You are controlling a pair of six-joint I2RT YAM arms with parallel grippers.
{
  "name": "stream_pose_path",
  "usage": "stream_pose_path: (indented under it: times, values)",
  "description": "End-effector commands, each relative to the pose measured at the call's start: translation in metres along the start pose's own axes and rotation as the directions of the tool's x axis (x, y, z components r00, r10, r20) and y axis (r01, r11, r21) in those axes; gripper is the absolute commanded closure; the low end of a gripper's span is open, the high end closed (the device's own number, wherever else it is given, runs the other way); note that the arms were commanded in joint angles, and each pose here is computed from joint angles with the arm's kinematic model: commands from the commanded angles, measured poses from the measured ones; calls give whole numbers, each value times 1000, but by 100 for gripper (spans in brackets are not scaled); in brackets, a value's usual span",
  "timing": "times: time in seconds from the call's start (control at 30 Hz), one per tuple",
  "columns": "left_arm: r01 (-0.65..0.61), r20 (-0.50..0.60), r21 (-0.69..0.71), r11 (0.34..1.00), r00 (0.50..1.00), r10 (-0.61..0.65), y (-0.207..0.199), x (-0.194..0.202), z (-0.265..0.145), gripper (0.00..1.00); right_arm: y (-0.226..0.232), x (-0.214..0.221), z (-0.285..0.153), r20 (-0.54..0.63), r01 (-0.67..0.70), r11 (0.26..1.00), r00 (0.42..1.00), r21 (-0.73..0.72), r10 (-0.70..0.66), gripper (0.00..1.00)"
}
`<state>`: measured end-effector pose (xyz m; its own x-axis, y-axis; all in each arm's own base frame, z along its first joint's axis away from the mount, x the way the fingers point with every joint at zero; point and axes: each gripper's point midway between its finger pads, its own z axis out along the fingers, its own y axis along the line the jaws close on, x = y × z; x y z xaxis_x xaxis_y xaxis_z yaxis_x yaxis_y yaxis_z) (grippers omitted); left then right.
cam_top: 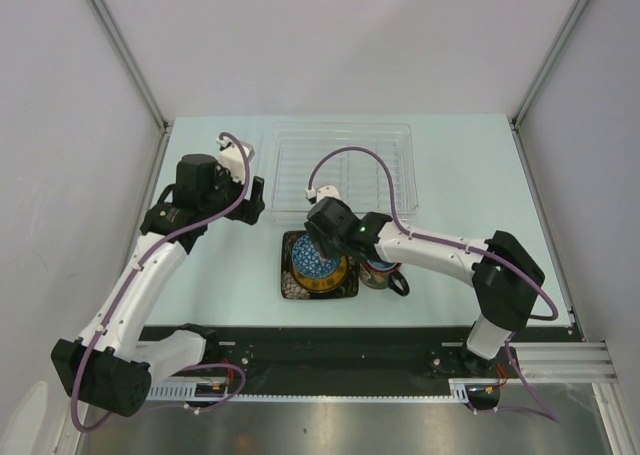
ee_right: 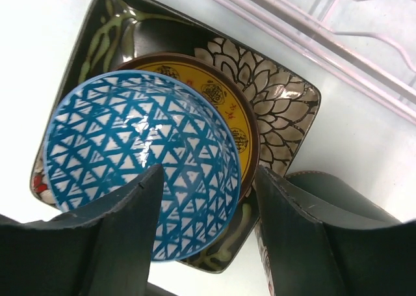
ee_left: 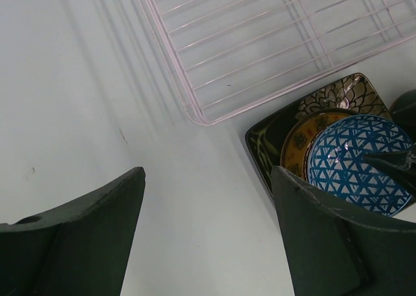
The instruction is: Load the mixed dishes into the dish rack
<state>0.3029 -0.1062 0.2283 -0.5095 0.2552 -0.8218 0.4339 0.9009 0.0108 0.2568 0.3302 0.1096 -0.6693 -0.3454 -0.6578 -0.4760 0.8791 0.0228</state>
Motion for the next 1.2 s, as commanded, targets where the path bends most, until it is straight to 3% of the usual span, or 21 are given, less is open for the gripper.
stream_pose_path:
  times: [0.0, 0.1, 0.4, 0.53, 0.6, 1.17]
  values:
    - [-24, 41, -21, 999, 999, 25, 5, -6, -2, 17, 5, -10, 3, 34, -24, 1000, 999, -16, 24, 39]
    - [-26, 32, -28, 999, 999, 27, 6, -3, 0, 17, 5, -11, 3, 37, -29, 999, 999, -20, 30, 46]
    - [-31, 31, -35, 999, 999, 32, 8, -1, 0, 16, 5, -2, 13, 13, -32, 999, 999, -15, 33, 89]
    - [-37, 36, -44, 998, 999, 39, 9, -2, -2, 17, 3, 0, 16, 9, -23, 1000, 1000, 0, 23, 93]
    - [-36, 39, -46, 998, 999, 38, 9, -2, -2, 17, 2, 1, 17, 6, -20, 1000, 1000, 5, 20, 100]
    - [-26, 36, -44, 999, 999, 28, 9, 0, 3, 17, -19, -67, -69, 243, -20, 1000, 970, 5, 19, 100]
